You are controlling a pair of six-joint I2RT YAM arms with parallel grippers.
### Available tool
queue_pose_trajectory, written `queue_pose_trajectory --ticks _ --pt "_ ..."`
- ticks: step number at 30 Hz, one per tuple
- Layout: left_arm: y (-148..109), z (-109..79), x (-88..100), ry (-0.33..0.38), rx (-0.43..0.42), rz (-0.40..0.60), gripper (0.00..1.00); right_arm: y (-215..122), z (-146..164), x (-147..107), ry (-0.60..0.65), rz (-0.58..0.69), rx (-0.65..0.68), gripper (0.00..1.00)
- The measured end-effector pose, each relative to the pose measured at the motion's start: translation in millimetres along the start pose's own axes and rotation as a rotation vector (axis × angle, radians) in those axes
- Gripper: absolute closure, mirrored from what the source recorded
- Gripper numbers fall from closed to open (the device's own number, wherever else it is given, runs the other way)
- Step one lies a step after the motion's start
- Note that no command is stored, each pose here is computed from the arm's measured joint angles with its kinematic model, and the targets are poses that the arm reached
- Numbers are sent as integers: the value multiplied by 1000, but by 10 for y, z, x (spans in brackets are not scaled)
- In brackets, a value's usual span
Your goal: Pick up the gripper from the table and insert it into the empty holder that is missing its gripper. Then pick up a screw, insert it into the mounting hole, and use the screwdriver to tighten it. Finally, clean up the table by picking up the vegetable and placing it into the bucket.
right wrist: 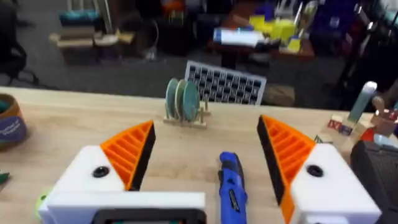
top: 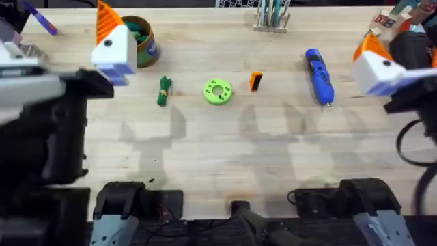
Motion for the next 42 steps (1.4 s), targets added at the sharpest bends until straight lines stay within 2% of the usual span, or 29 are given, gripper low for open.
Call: queue_pose_trajectory --ticks 6,9,14,20,24,28,29,40,42 --pt "264 16 -161 15 47 257 15 251 -18 30 12 245 49 10" --pt "373 29 -232 23 72 369 14 401 -13 -35 18 373 75 10" --pt "506 59 -407 38 112 576 14 603 32 -310 31 634 127 10" --pt "645 68 -671 44 131 785 14 624 91 -613 47 939 188 10" --pt "670 57 -884 37 129 937 14 684 92 -630 48 970 194 10" --pt "586 41 -1135 8 126 1092 14 689 88 -611 48 964 193 10" --pt "540 40 -1282 -11 129 1166 15 688 91 -610 49 964 195 10" --pt "577 14 -1305 -29 119 1166 15 700 91 -602 49 958 195 11" --pt "536 1 -1288 -33 116 1192 15 700 91 -602 49 958 195 10"
Point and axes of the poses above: each hand's point on the last joint's axis, 136 mm out from that joint toward the fingers, its own y axis out along the fingers, its own z axis along the line the jaws close on, x = y × z, the point moved 2 cm from there along -y, back along the fingers, and after that the axes turned 10 degrees about -y, right-handed, at the moved point
